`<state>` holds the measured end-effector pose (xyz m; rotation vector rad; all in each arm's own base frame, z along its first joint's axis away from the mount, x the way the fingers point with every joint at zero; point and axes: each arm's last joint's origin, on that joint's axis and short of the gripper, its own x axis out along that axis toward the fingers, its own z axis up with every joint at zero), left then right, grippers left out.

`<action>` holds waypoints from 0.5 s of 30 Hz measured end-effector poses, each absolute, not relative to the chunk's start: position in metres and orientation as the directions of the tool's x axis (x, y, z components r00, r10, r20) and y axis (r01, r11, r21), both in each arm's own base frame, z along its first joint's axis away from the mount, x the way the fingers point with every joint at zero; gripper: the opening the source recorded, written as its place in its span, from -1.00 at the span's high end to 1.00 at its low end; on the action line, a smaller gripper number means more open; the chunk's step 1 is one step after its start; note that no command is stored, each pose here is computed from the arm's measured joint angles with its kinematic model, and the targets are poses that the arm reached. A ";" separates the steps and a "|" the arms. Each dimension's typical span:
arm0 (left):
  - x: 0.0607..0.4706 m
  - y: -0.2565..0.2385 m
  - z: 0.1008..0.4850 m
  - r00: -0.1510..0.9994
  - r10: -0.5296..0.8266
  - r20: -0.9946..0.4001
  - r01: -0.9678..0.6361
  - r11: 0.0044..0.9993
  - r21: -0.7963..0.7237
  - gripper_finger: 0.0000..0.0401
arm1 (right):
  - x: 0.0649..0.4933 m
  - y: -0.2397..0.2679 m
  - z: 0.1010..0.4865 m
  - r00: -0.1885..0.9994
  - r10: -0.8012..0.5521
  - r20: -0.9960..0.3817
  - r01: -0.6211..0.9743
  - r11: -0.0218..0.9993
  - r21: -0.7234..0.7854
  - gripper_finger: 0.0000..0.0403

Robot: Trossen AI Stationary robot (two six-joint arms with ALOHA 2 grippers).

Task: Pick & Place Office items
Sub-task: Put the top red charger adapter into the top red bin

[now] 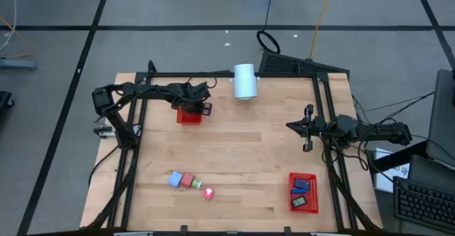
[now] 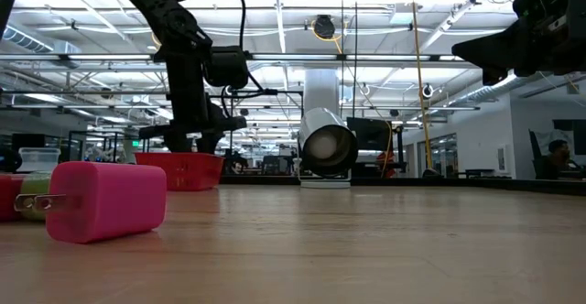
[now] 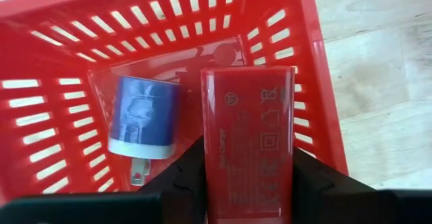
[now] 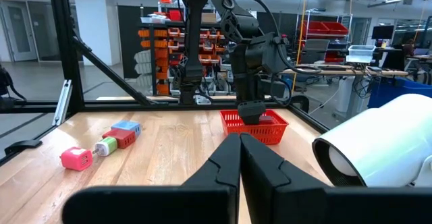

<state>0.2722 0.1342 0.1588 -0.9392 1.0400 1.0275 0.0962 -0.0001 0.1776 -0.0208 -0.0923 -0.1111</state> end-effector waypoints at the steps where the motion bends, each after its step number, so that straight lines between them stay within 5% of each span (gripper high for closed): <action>1: 0.272 0.134 0.159 0.174 0.207 -0.963 -0.959 0.257 -0.118 0.39 | 0.096 0.000 0.178 0.990 -0.110 0.093 0.112 0.994 -0.016 1.00; 15: 0.272 0.135 0.159 0.173 0.210 -0.962 -0.937 0.335 -0.095 -0.12 | 0.096 0.000 0.178 0.990 -0.110 0.093 0.112 0.994 -0.016 1.00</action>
